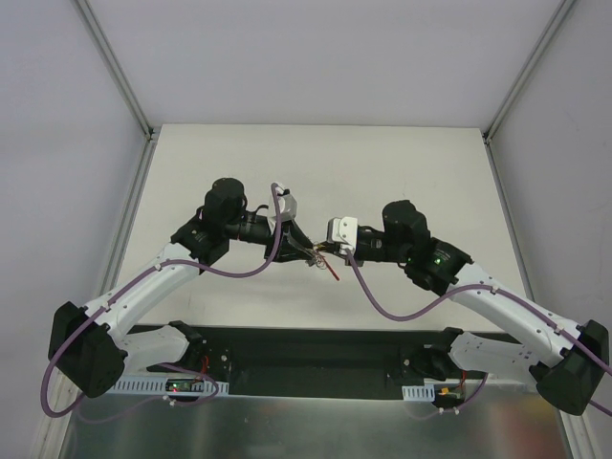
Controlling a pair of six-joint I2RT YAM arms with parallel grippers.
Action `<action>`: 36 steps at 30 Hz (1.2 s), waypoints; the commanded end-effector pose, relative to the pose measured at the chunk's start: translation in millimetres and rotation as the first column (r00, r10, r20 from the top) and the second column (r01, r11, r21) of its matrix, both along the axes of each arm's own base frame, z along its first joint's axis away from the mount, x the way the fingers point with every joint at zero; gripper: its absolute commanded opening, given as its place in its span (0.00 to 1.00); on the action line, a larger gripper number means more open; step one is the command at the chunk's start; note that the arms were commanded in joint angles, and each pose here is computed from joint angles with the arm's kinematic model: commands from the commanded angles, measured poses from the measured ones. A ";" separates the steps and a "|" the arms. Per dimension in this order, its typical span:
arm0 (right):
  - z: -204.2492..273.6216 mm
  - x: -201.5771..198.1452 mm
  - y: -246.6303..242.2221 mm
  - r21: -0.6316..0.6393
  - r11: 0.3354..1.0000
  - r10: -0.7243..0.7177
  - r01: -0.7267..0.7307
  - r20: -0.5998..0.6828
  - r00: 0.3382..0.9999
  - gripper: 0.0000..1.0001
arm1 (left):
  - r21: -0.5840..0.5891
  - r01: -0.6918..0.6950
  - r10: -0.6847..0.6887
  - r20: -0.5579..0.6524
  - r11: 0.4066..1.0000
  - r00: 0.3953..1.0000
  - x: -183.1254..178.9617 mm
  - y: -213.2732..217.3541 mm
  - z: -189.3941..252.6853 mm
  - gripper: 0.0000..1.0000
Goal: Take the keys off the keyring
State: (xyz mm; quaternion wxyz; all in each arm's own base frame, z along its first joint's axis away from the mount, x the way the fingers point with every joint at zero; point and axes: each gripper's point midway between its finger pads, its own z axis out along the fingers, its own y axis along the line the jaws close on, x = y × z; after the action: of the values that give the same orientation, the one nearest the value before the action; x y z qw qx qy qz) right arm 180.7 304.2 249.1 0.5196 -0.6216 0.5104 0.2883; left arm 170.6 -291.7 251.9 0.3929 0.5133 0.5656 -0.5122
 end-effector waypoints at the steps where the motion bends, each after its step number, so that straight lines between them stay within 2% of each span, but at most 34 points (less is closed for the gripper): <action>1: 49.6 1.6 10.4 0.129 0.991 0.029 -0.040 0.090 0.996 0.01 | -0.018 0.005 -0.004 0.051 1.000 0.999 2.5 -3.7 6.2 0.28; 7: 47.7 0.1 10.1 0.128 0.991 0.033 -0.043 0.083 0.996 0.01 | -0.011 -0.024 0.025 0.041 1.000 0.999 9.4 -5.6 6.8 0.19; 10: 46.1 0.6 9.8 0.126 0.991 0.028 -0.037 0.077 0.997 0.01 | -0.003 -0.043 0.043 0.015 0.999 0.999 13.7 -7.3 6.1 0.08; 15: 41.8 -0.4 11.0 0.121 0.992 0.033 -0.040 0.060 0.998 0.01 | 0.002 -0.056 0.056 -0.002 0.998 0.998 15.6 -7.8 5.6 0.05; 18: 41.0 0.1 12.1 0.121 0.992 0.034 -0.040 0.050 0.998 0.01 | -0.005 -0.058 0.058 0.017 0.998 0.998 15.0 -6.8 8.7 0.08; 19: 41.7 -0.2 12.3 0.122 0.992 0.035 -0.041 0.049 0.998 0.01 | -0.008 -0.056 0.056 0.021 0.998 0.998 14.2 -6.4 9.4 0.15; 22: 42.1 0.7 13.1 0.124 0.992 0.033 -0.038 0.046 0.998 0.01 | -0.017 -0.054 0.055 0.025 0.998 0.998 12.6 -5.9 12.6 0.18; 24: 43.6 0.3 13.3 0.128 0.991 0.032 -0.038 0.045 0.998 0.01 | -0.022 -0.049 0.050 0.026 0.999 0.998 11.3 -5.9 14.2 0.25; 36: 39.9 4.1 13.7 0.123 0.992 0.010 -0.012 0.023 1.000 0.01 | -0.045 0.004 -0.004 0.004 0.999 1.000 0.8 -6.8 19.7 0.25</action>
State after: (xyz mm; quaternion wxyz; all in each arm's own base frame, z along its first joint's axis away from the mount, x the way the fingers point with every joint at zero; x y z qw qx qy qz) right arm 184.7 305.9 248.1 0.5167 -0.6056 0.5266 0.2984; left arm 180.4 -295.0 247.8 0.3885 0.4920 0.5892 -0.5098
